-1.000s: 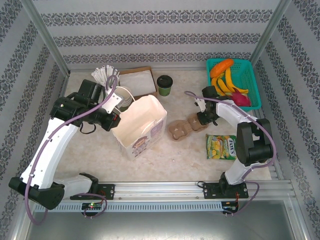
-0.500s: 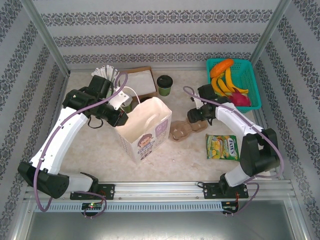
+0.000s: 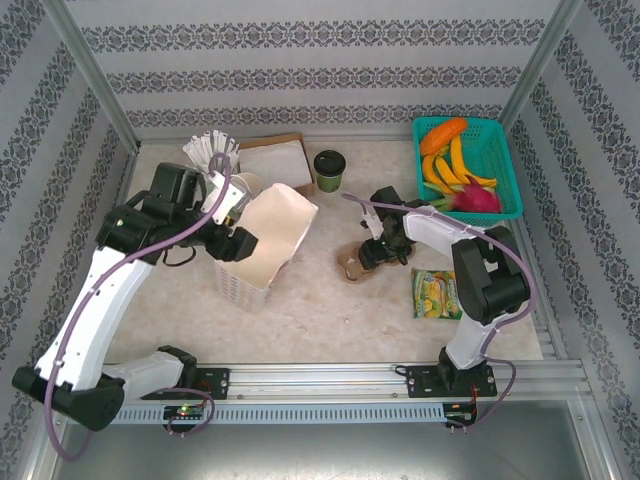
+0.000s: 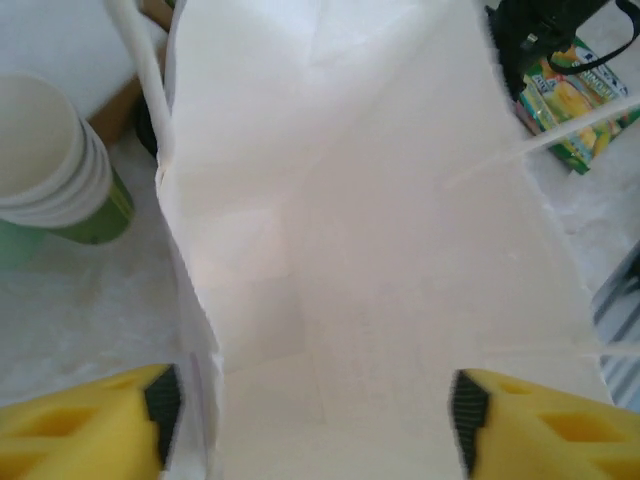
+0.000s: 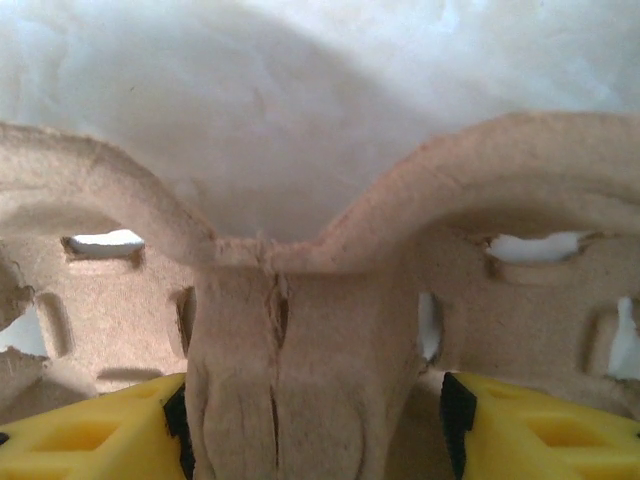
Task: Pack the takeout coffee
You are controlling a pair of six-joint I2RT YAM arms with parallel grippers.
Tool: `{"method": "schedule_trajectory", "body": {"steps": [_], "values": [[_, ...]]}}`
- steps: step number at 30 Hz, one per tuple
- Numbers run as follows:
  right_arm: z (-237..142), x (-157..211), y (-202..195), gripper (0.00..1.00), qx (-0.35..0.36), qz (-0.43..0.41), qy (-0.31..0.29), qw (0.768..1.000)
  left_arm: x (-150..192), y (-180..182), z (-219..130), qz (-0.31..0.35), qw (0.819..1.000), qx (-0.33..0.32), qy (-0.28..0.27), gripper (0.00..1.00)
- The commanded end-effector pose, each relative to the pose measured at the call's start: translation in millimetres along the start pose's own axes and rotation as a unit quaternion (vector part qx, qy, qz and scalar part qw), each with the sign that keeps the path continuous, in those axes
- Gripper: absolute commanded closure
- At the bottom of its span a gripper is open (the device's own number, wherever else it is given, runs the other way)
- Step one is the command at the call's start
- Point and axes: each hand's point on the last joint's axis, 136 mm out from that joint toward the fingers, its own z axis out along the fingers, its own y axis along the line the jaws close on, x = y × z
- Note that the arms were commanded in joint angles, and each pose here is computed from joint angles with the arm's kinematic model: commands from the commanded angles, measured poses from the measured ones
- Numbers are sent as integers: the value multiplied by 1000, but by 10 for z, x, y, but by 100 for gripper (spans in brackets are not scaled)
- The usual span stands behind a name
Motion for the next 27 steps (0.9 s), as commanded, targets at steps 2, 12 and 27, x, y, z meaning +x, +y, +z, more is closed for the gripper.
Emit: {"method": "schedule_trajectory", "body": {"steps": [2,12,27], "values": [[7,-89,28,35,14,-19,-8,1000,-161,155,-70,-25,997,-45,-64,10],[54,-172,32,44,30,-10,-14,999,18,259,171,-58,997,-47,-18,20],[-114,33,0,55,40,1,-10,999,-295,-418,137,-100,978,176,-53,100]]}}
